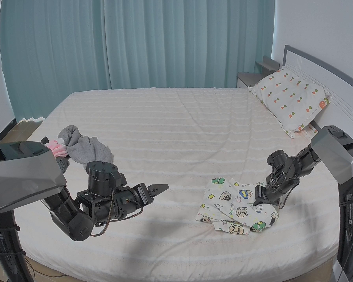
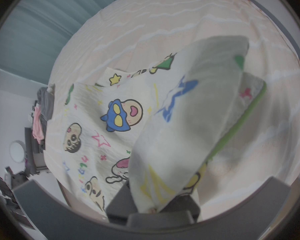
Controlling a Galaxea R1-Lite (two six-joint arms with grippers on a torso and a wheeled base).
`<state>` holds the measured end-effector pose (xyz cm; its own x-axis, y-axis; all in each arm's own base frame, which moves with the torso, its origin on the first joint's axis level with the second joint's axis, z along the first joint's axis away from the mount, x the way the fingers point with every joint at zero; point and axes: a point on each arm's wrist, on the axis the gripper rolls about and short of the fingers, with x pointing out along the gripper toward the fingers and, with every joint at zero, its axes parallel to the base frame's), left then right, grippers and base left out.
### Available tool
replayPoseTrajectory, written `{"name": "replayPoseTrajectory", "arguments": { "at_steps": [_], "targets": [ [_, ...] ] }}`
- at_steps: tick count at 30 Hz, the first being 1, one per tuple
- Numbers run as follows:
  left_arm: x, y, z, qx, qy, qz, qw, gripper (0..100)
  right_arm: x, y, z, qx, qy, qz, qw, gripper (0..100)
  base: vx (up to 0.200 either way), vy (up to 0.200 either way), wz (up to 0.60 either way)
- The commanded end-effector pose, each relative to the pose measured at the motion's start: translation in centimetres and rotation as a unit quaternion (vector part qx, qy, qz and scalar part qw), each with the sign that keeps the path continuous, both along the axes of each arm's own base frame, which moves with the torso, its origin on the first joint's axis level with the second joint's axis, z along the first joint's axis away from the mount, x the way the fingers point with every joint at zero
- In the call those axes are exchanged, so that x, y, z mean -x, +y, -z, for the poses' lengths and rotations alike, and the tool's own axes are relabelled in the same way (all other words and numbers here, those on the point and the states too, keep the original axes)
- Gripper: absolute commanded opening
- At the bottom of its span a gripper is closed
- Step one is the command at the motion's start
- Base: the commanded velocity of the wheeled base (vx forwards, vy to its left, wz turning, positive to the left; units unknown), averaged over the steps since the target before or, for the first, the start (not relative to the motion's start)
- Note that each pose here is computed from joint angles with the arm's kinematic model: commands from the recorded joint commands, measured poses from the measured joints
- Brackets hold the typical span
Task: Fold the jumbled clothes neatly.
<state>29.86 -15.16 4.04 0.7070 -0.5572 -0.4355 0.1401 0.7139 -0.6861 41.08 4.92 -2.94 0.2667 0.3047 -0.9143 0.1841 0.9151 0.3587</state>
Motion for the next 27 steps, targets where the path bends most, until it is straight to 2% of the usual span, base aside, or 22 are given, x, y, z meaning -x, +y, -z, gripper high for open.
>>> {"name": "replayPoseTrajectory", "arguments": {
  "at_steps": [1, 4, 15, 25, 27],
  "targets": [
    [0.2, 0.1, -0.6, 0.004, -0.008, 0.0, 1.0, 100, 0.1, -1.2, -3.0, -0.033, -0.024, 0.019, 0.999, 0, 0.0, 0.0, 0.0],
    [0.3, 0.2, -1.0, 0.006, -0.012, 0.0, 0.9999, 100, 0.3, -2.0, -4.1, -0.051, -0.031, 0.028, 0.9978, 0, 0.0, 0.0, 0.0],
    [0.4, 0.2, -0.8, -0.004, -0.012, -0.015, 0.9998, 100, 1.4, -5.5, -4.7, -0.043, -0.033, 0.054, 0.997, 0, 0.0, 0.0, 0.0],
    [0.5, 0.3, -0.8, -0.005, -0.012, -0.016, 0.9998, 100, 2.1, -5.4, -4.3, -0.04, -0.024, 0.05, 0.9977, 0, 0.0, 0.0, 0.0],
    [0.6, 0.3, -0.7, -0.007, -0.009, -0.016, 0.9998, 100, 2.1, -7.3, -4.4, -0.035, -0.029, 0.064, 0.9969, 0, 0.0, 0.0, 0.0]
  ]
}}
